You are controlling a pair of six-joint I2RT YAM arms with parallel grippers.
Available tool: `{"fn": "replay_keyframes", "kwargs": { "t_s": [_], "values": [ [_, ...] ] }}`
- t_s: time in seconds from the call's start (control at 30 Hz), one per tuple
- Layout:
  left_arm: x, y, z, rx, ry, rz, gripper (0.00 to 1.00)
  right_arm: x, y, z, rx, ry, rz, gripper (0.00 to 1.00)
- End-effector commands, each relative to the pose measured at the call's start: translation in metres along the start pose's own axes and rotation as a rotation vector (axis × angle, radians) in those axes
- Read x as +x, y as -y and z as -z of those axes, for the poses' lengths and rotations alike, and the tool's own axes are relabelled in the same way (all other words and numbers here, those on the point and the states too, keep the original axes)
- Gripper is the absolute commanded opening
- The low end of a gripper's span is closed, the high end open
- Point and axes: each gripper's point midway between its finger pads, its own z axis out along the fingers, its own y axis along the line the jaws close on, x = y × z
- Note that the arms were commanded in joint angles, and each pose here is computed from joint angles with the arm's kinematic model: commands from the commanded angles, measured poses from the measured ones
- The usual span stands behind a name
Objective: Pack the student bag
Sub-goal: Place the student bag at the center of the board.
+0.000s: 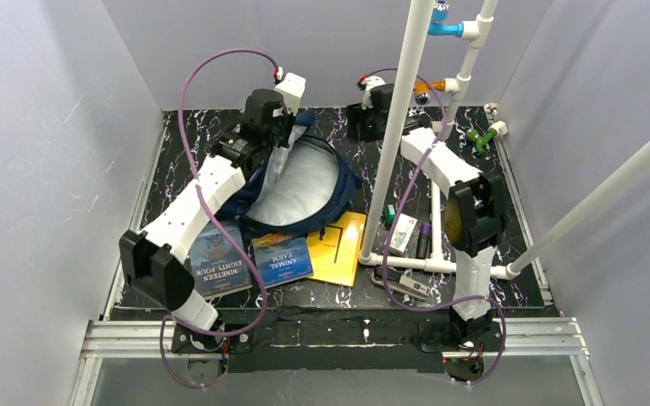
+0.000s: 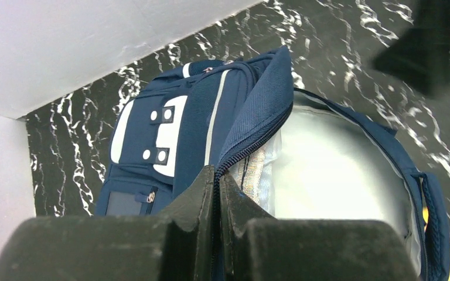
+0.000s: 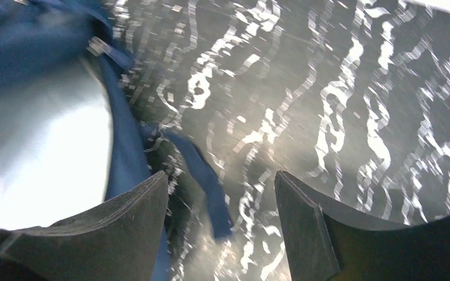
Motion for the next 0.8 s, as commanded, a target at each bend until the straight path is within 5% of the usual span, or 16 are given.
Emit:
{"fn": "replay_keyframes", "kwargs": {
  "t_s": [0.0, 0.23, 0.6, 0.77],
  "values": [
    [-0.039, -0.060, -0.012, -0.172, 0.094, 0.078, 0.00, -0.008, 0.027, 0.043, 0.084, -0.034, -0.143, 0.75],
    [-0.025, -0.093, -0.049, -0.190, 0.045, -0.041, 0.00, 0.031, -0.014, 0.053, -0.095, -0.072, -0.309, 0.72],
    [-0.001, -0.111, -0.091, -0.169, -0.034, 0.018, 0.01, 0.070, -0.025, 0.069, -0.101, -0.221, -0.219, 0.72],
    [0.006, -0.111, -0.065, -0.194, -0.062, 0.115, 0.49, 0.088, -0.047, 0.076, -0.231, -0.272, -0.207, 0.78]
  ]
}}
